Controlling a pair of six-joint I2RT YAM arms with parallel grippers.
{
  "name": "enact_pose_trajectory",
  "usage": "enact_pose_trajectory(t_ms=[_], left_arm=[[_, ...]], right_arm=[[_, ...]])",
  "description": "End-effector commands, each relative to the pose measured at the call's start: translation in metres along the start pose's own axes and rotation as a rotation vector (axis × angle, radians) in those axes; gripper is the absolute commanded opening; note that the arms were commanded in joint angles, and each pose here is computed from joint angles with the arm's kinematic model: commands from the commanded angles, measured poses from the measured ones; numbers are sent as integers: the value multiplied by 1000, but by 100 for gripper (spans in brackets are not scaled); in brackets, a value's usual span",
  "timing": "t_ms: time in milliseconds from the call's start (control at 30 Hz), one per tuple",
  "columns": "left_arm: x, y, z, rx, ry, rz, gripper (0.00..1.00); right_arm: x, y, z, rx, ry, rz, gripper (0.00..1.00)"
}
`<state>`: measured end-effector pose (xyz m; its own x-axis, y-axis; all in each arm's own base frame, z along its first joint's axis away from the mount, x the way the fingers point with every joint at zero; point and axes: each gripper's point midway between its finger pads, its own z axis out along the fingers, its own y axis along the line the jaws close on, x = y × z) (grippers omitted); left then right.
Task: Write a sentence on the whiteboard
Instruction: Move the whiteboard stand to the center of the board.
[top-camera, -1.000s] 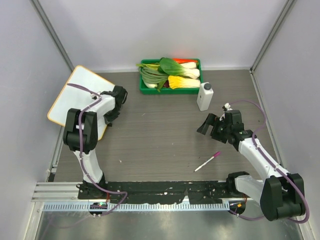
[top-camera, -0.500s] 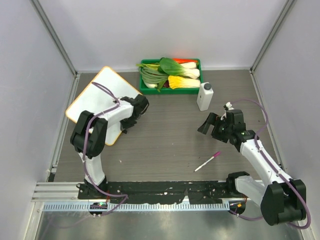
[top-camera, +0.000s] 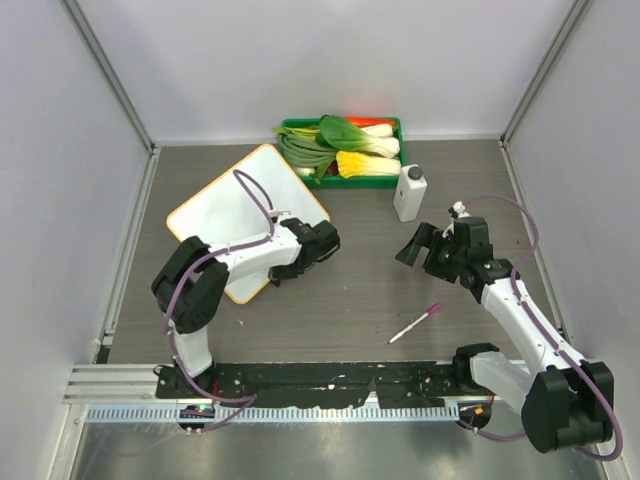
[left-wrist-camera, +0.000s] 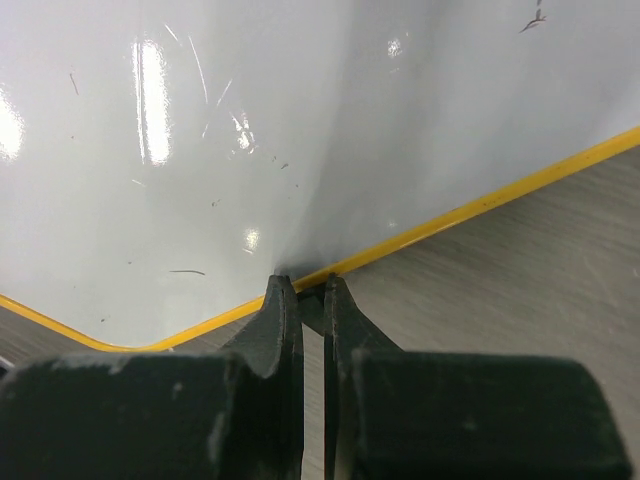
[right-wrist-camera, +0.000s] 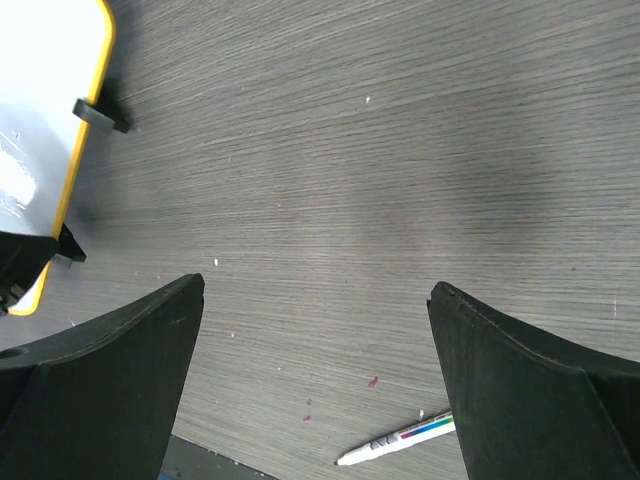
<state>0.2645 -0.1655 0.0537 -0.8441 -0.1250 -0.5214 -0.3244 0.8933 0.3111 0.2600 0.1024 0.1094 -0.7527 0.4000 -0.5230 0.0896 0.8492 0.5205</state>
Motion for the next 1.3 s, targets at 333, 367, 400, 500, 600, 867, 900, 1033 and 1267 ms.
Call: enact_pose_trajectory(t_ms=[333, 367, 400, 500, 600, 867, 900, 1033, 1267], left_arm=[[47, -59, -58, 215, -155, 334, 0], [51, -62, -62, 231, -164, 358, 0], [53, -65, -66, 245, -184, 374, 0], [61, -72, -75, 277, -228, 419, 0], [66, -72, -72, 282, -232, 441, 0], [74, -66, -62, 239, -209, 458, 0], [73, -67, -61, 234, -209, 455, 0], [72, -68, -61, 214, -212, 451, 0], [62, -57, -65, 166, -239, 426, 26]], right_arm=[[-18, 7, -12, -6, -66, -29, 99], [-18, 7, -12, -5, -68, -29, 99], [-19, 7, -13, -4, -70, -31, 99], [-18, 6, -13, 1, -70, -33, 99], [-17, 6, -12, -2, -67, -33, 99], [-14, 5, -11, 0, -59, -29, 99], [-15, 4, -11, 1, -60, -24, 99], [-15, 6, -14, -1, -65, -28, 99], [-18, 6, -22, 13, -72, -38, 99]])
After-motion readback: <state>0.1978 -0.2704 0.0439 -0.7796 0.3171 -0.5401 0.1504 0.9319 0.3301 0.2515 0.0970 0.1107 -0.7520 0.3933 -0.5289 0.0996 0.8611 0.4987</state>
